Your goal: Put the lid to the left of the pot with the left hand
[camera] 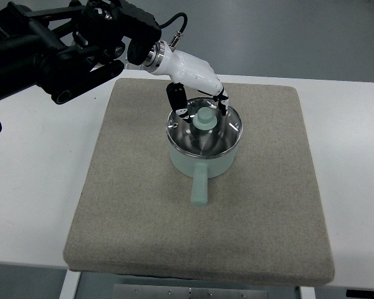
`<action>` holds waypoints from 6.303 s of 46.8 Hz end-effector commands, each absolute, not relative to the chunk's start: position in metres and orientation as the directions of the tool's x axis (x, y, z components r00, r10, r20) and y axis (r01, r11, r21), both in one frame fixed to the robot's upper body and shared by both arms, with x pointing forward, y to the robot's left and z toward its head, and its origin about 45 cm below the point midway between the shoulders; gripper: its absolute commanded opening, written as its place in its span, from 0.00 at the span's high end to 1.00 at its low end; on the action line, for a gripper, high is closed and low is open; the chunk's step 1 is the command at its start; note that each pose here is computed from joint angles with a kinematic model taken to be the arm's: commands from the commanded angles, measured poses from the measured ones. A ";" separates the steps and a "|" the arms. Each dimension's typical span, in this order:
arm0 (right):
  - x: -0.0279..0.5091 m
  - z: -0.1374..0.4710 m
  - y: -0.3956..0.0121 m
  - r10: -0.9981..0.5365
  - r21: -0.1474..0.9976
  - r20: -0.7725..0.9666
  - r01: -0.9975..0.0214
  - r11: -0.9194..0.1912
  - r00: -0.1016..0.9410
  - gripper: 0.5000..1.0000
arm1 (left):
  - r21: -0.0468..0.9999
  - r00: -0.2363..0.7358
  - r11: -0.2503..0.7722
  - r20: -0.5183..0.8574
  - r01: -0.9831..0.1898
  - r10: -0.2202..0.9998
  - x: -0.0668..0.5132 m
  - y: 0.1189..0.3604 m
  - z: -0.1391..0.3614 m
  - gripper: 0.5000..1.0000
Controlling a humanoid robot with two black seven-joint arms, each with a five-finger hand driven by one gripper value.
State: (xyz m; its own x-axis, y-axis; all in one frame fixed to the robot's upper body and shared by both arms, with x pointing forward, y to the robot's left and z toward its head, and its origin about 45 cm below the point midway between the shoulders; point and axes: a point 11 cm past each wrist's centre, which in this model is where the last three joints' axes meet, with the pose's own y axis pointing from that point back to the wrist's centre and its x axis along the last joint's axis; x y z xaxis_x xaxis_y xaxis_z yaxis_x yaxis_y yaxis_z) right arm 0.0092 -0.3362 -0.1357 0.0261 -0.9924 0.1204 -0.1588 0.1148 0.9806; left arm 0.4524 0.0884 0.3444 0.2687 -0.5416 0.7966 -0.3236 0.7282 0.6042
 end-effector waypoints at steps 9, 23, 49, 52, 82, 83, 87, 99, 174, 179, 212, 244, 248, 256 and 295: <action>0.009 -0.136 -0.336 -0.992 0.981 0.120 -0.158 0.115 0.026 0.15 | 0.598 0.270 0.737 0.801 -0.316 -0.535 0.451 0.084 0.345 0.58; 0.009 -0.136 -0.336 -0.992 0.981 0.120 -0.158 0.115 0.026 0.15 | 0.589 0.256 0.743 0.808 -0.317 -0.531 0.451 0.083 0.346 0.84; 0.009 -0.136 -0.336 -0.992 0.981 0.120 -0.158 0.115 0.026 0.15 | 0.582 0.233 0.750 0.813 -0.314 -0.534 0.449 0.081 0.346 1.00; 0.010 -0.136 -0.336 -0.992 0.981 0.120 -0.160 0.115 0.026 0.15 | 0.582 0.230 0.750 0.813 -0.316 -0.535 0.449 0.080 0.348 1.00; 0.010 -0.136 -0.336 -0.992 0.981 0.120 -0.160 0.115 0.026 0.15 | 0.561 0.226 0.753 0.828 -0.343 -0.514 0.455 0.088 0.360 1.00; 0.010 -0.136 -0.336 -0.992 0.981 0.120 -0.160 0.115 0.026 0.15 | 0.560 0.226 0.751 0.828 -0.349 -0.513 0.456 0.091 0.362 1.00; 0.010 -0.136 -0.336 -0.992 0.981 0.120 -0.160 0.115 0.026 0.15 | 0.555 0.223 0.745 0.832 -0.370 -0.509 0.460 0.098 0.369 1.00; 0.010 -0.136 -0.336 -0.992 0.981 0.120 -0.160 0.115 0.026 0.15 | 0.544 0.240 0.711 0.838 -0.445 -0.490 0.474 0.131 0.379 1.00; 0.009 -0.136 -0.336 -0.992 0.981 0.120 -0.158 0.115 0.026 0.15 | 0.646 0.452 0.551 0.763 -0.528 -0.463 0.479 0.246 0.290 1.00; 0.009 -0.136 -0.336 -0.992 0.981 0.120 -0.158 0.115 0.026 0.15 | 0.645 0.460 0.539 0.764 -0.541 -0.452 0.480 0.254 0.285 1.00; 0.009 -0.136 -0.336 -0.992 0.981 0.120 -0.158 0.115 0.026 0.15 | 0.563 0.423 0.575 0.826 -0.594 -0.373 0.483 0.260 0.270 1.00; 0.010 -0.136 -0.336 -0.992 0.981 0.120 -0.160 0.115 0.026 0.15 | 0.560 0.420 0.587 0.828 -0.585 -0.372 0.481 0.256 0.265 0.51; 0.010 -0.136 -0.336 -0.992 0.981 0.120 -0.160 0.115 0.026 0.15 | 0.542 0.397 0.595 0.840 -0.593 -0.369 0.482 0.255 0.268 0.40; 0.010 -0.136 -0.336 -0.992 0.981 0.120 -0.160 0.115 0.026 0.15 | 0.520 0.373 0.605 0.854 -0.603 -0.362 0.483 0.254 0.270 0.23; 0.010 -0.136 -0.336 -0.992 0.981 0.120 -0.159 0.115 0.026 0.15 | -0.020 0.257 0.477 0.823 -0.879 0.507 0.524 0.308 0.358 0.02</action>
State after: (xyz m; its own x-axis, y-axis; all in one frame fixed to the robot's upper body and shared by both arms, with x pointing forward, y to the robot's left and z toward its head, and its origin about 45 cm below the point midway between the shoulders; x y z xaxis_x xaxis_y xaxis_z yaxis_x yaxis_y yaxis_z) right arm 0.0091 -0.3362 -0.1357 0.0260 -0.9924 0.1205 -0.1586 0.1149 0.9806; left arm 0.5214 0.2980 0.3536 0.2856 0.4199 0.8615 -0.8534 0.5204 0.0293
